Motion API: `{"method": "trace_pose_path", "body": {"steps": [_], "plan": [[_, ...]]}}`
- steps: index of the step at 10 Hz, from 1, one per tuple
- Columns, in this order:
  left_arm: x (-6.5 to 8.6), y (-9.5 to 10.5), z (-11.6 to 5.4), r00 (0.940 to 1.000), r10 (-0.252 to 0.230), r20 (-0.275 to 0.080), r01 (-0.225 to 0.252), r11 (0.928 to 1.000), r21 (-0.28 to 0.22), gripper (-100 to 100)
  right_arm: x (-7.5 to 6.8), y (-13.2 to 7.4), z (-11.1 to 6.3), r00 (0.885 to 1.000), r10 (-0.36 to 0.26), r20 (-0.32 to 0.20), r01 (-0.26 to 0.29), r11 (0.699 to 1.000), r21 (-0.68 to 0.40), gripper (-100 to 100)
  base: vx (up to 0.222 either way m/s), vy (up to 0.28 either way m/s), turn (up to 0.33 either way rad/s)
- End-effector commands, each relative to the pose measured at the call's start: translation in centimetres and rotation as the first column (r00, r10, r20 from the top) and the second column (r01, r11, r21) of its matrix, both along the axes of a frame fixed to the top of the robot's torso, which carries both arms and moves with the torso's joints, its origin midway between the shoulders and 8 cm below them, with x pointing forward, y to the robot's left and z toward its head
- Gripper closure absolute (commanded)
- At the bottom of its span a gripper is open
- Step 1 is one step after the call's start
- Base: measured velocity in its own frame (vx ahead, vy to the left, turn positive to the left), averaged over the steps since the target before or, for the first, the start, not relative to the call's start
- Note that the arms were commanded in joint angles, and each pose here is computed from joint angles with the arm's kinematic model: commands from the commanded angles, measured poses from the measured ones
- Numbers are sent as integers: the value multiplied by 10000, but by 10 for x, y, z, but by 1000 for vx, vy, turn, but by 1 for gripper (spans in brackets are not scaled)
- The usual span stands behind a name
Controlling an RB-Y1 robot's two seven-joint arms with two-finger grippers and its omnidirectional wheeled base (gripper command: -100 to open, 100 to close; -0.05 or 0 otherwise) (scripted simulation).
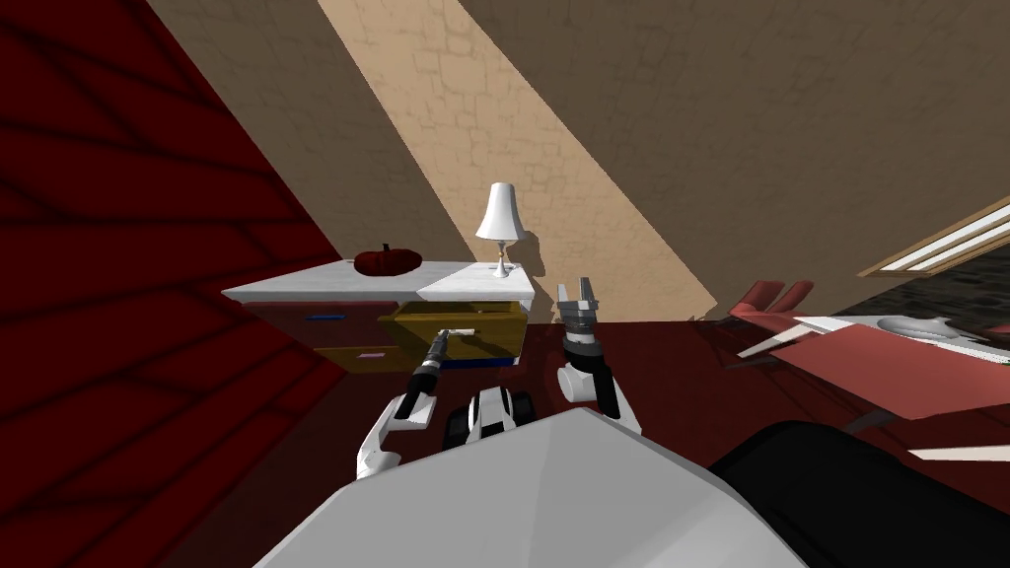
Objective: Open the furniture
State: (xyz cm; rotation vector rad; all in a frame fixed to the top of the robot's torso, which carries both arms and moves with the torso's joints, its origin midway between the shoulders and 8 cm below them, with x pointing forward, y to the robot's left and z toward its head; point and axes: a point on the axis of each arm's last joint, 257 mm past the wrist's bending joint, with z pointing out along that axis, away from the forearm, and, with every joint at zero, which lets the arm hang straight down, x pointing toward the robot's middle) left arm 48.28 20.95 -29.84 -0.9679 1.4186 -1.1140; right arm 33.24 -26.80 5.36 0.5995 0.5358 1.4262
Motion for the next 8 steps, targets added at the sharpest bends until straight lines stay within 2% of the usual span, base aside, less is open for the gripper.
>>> {"method": "trace_pose_path", "body": {"steps": [1,2,3,5,6,7,8], "plan": [[11,0,-16,9996,-12,-276,16,9999,122,100,0,0,0,10000,-1,-1,1,10000,0,0,-8,-2,10],[27,8,1,9998,69,195,-72,9999,120,100,0,0,0,10000,0,-1,0,10000,0,0,-96,24,-83],[35,5,2,9998,3,197,-6,9999,148,100,0,0,0,10000,1,1,-1,10000,0,0,-132,9,-41],[33,8,-22,9996,52,-293,-46,9998,208,100,0,0,0,10000,0,-1,0,10000,0,0,-43,-11,18],[52,14,-2,9997,116,196,-119,9998,185,100,0,0,0,10000,0,-1,0,10000,0,0,-117,12,-66],[60,12,-3,9999,61,155,-64,9997,215,100,0,0,0,10000,0,1,0,10000,0,0,-129,5,-37],[56,14,-19,9998,111,-166,-107,9996,247,100,0,0,0,10000,0,0,0,10000,0,0,-62,-4,3]]}}
